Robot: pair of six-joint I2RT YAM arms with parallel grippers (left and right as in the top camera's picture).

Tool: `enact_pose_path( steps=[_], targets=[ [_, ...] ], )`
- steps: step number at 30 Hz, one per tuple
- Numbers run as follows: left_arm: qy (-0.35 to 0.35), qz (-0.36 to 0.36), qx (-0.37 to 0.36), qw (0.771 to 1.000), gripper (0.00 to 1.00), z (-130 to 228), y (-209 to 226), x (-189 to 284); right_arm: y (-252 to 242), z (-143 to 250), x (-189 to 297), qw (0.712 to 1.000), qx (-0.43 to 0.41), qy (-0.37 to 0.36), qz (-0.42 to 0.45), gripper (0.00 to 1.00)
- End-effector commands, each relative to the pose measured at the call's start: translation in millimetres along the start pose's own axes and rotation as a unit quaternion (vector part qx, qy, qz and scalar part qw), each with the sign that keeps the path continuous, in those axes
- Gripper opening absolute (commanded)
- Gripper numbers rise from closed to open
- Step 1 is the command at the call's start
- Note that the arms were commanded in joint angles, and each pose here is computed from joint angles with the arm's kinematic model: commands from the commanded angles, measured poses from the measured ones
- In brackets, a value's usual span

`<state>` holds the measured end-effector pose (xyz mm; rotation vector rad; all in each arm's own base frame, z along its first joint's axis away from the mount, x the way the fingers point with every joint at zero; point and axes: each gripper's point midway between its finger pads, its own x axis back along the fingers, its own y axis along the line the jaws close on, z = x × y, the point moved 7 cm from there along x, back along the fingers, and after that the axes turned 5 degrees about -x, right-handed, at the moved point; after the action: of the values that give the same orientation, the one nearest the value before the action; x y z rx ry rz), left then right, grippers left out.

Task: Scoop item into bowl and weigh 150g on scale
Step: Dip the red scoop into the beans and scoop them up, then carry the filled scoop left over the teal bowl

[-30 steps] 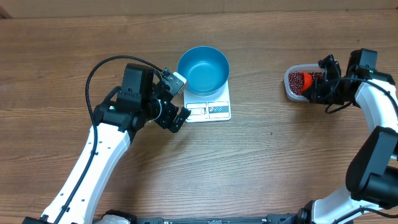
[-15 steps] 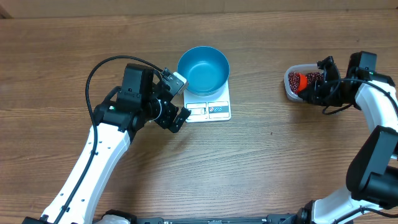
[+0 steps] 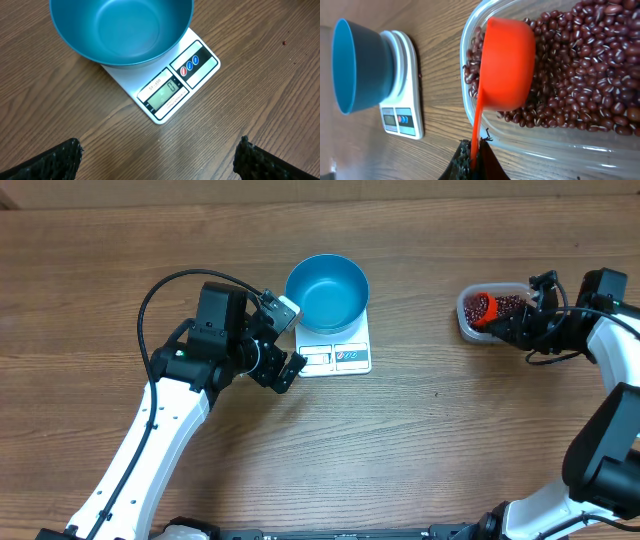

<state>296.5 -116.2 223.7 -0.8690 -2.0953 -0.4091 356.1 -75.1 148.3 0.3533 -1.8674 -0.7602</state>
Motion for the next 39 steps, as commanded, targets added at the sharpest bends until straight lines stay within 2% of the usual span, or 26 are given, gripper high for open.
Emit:
enact_pose_path(
  steps=[1, 6, 18, 23, 32, 39],
  targets=[
    [-0.010, 0.008, -0.016, 1.000, 1.00, -2.6, -4.6, 3.5, -7.2, 0.5, 2.7, 0.999, -0.029, -0.006, -0.021, 0.04],
    [-0.010, 0.008, -0.016, 1.000, 1.00, -2.6, -4.6, 3.5, -19.5, -1.4, 14.2, 0.998, -0.059, -0.022, -0.022, 0.04],
    [-0.010, 0.008, -0.016, 1.000, 1.00, -2.6, -4.6, 3.5, -26.0, -1.5, 44.6, 0.984, -0.107, -0.058, -0.128, 0.04],
    [-0.010, 0.008, -0.016, 1.000, 1.00, -2.6, -4.6, 3.5, -21.1, -1.0, 50.2, 0.978, -0.102, -0.065, -0.167, 0.04],
    [-0.010, 0.008, -0.016, 1.000, 1.00, -2.6, -4.6, 3.5, -18.3, 3.1, 50.0, 0.976, -0.117, -0.054, -0.176, 0.04],
    [-0.010, 0.008, -0.016, 1.000, 1.00, -2.6, -4.6, 3.5, -5.9, -0.1, 54.4, 0.964, -0.111, -0.062, -0.234, 0.04]
  ],
)
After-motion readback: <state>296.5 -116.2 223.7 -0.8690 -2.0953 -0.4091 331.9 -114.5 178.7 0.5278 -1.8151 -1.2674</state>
